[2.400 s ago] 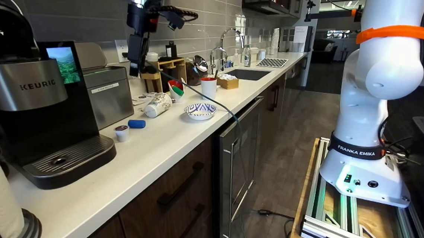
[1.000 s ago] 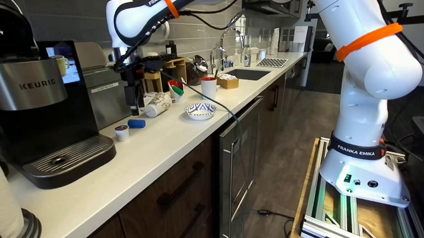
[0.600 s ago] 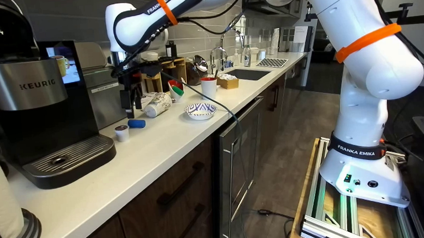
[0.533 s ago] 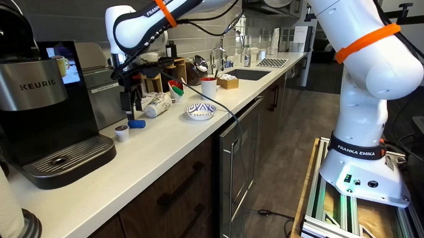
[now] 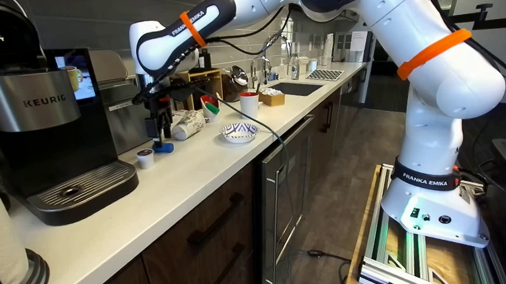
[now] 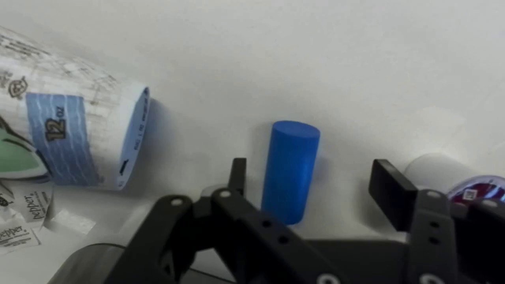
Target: Put the blue block and coffee pod in the black and white bowl on the left.
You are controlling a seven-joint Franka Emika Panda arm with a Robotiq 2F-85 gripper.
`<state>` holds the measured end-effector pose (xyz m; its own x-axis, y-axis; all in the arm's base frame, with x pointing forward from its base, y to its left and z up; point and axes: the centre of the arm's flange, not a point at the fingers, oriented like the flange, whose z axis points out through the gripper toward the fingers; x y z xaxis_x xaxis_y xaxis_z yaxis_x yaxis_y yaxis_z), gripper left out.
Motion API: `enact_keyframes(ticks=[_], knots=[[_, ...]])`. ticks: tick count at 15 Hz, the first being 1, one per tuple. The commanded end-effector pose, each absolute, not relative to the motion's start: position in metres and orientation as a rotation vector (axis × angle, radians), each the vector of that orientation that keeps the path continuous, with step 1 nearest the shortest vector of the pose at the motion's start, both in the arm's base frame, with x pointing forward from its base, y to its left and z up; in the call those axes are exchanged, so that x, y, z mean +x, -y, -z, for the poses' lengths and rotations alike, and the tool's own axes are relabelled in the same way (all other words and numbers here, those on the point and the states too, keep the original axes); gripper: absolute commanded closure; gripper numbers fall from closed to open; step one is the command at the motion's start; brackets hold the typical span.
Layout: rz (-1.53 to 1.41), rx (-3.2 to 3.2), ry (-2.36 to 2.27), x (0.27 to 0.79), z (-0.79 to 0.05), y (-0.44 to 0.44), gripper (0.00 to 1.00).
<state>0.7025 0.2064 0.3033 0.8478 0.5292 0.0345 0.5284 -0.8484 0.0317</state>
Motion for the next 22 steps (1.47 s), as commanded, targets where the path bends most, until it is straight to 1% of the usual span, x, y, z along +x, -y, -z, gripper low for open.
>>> enact_keyframes(ticks=[1, 2, 3, 4, 6, 8, 14, 20, 22], knots=[[-0.058, 3.011, -0.811, 0.719, -0.29, -0.209, 0.4], [-0.055, 3.014, -0.806, 0.72, -0.288, -0.209, 0.5], [-0.054, 3.016, -0.803, 0.721, -0.287, -0.209, 0.54], [-0.051, 3.017, -0.8, 0.72, -0.285, -0.209, 0.61], [-0.049, 3.017, -0.793, 0.721, -0.283, -0.21, 0.79], [-0.049, 3.02, -0.777, 0.719, -0.284, -0.21, 0.92], [0.044, 3.043, -0.844, 0.674, -0.314, -0.167, 0.92], [0.152, 3.088, -1.093, 0.616, -0.322, -0.089, 0.92], [0.154, 3.151, -1.051, 0.598, -0.319, -0.055, 0.92]])
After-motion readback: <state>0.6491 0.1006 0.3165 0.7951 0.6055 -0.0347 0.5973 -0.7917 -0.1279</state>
